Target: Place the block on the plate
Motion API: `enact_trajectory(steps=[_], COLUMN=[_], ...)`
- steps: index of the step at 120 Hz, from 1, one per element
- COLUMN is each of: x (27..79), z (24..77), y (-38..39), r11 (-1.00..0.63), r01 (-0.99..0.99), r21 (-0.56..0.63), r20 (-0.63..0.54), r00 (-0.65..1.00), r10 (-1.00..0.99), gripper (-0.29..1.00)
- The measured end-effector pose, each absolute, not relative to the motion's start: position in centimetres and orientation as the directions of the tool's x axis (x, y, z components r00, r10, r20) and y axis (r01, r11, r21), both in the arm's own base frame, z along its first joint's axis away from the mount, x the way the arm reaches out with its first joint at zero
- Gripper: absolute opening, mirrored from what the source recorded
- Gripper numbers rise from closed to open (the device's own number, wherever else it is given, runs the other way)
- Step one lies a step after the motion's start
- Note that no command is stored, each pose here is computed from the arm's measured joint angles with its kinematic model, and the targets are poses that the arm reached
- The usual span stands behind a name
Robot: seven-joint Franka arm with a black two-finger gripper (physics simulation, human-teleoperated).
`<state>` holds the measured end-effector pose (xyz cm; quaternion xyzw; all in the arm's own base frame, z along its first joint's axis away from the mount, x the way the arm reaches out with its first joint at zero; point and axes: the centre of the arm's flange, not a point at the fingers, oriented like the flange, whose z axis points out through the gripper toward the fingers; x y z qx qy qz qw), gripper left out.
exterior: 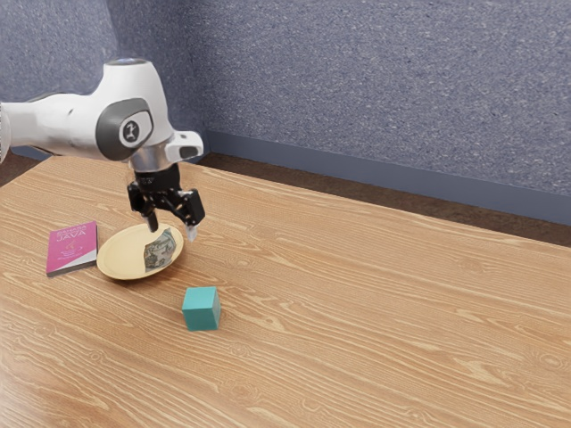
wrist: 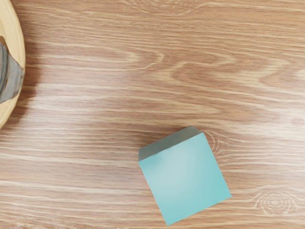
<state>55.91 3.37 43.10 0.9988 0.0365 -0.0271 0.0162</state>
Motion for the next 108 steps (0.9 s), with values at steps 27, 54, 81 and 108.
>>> enact_trajectory(steps=[27,54,81,108], x=[55.1,55.5,56.1,56.6], z=[38.2,34.1,30.8,29.3], y=[2.7,2.0,2.4,2.2], r11=[-0.976,-0.941,-0.907,-0.881], r01=[0.215,0.333,0.418,0.47], r21=[0.044,0.061,0.054,0.058], r20=[-0.081,-0.106,-0.124,-0.128], r00=[0.974,0.94,0.904,0.879], r10=[0.211,0.325,0.409,0.46], gripper=[0.7,0.7,0.7,0.7])
